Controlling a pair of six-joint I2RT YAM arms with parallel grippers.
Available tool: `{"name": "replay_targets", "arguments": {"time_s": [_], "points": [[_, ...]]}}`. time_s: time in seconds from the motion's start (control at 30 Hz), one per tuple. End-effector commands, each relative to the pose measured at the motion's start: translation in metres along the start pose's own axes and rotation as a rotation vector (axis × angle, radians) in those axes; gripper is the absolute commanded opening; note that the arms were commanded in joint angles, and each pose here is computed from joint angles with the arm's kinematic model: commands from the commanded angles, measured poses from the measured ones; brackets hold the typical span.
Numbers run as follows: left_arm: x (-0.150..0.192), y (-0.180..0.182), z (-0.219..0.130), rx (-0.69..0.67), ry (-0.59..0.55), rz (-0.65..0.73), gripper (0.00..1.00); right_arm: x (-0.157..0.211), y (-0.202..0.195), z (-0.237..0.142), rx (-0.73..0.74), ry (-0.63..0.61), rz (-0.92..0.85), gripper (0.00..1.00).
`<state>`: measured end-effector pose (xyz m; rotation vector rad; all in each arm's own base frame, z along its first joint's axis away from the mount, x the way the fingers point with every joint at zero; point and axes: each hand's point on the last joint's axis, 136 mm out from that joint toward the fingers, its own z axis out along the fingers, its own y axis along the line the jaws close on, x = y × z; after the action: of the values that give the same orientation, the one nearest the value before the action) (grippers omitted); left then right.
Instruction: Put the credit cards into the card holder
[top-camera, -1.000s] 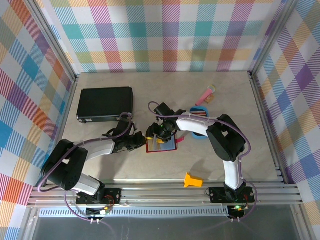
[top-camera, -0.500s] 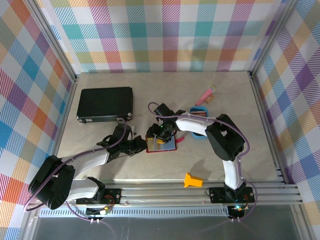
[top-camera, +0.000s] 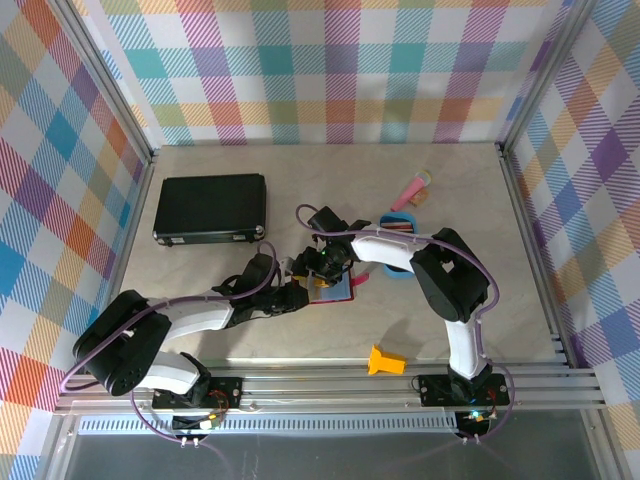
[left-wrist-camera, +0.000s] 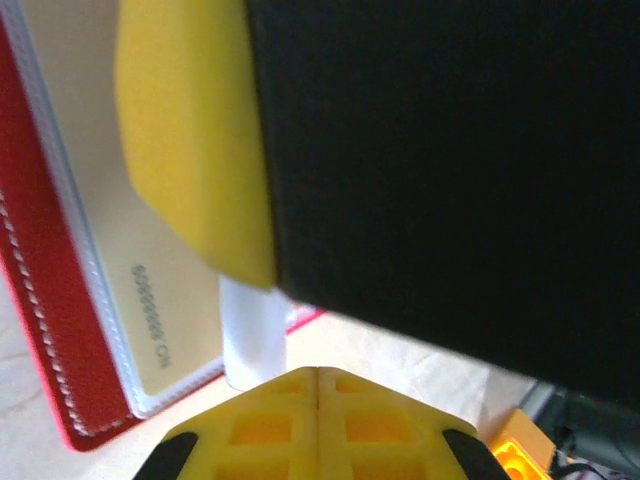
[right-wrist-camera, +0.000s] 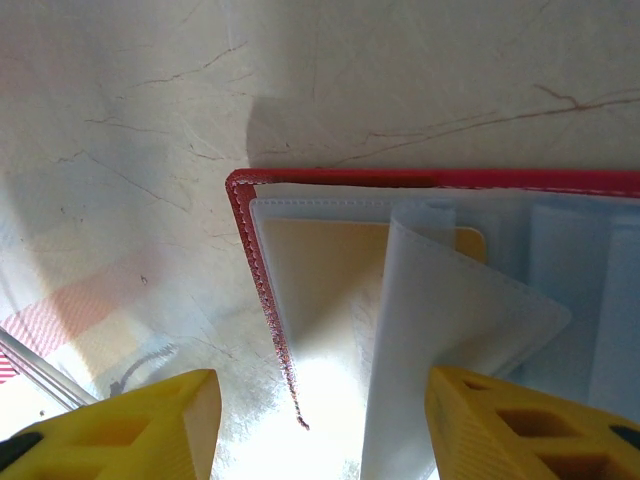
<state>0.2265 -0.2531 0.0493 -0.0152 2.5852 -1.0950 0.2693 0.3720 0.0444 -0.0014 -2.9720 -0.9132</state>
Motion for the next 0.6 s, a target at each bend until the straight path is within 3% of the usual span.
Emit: {"name": "replay_targets", "arguments": {"time_s": [0.0, 0.57], "points": [[-0.019, -0.007, 0.001, -0.01, -0.079, 0.1, 0.0, -0.001, 0.012, -0.003, -0.025, -0.002, -0.011, 0.56], [-0.016, 0.02, 0.012, -0.097, -0.093, 0.113, 0.0, -0.006, 0.015, -0.026, -0.014, -0.059, -0.046, 0.56]]}}
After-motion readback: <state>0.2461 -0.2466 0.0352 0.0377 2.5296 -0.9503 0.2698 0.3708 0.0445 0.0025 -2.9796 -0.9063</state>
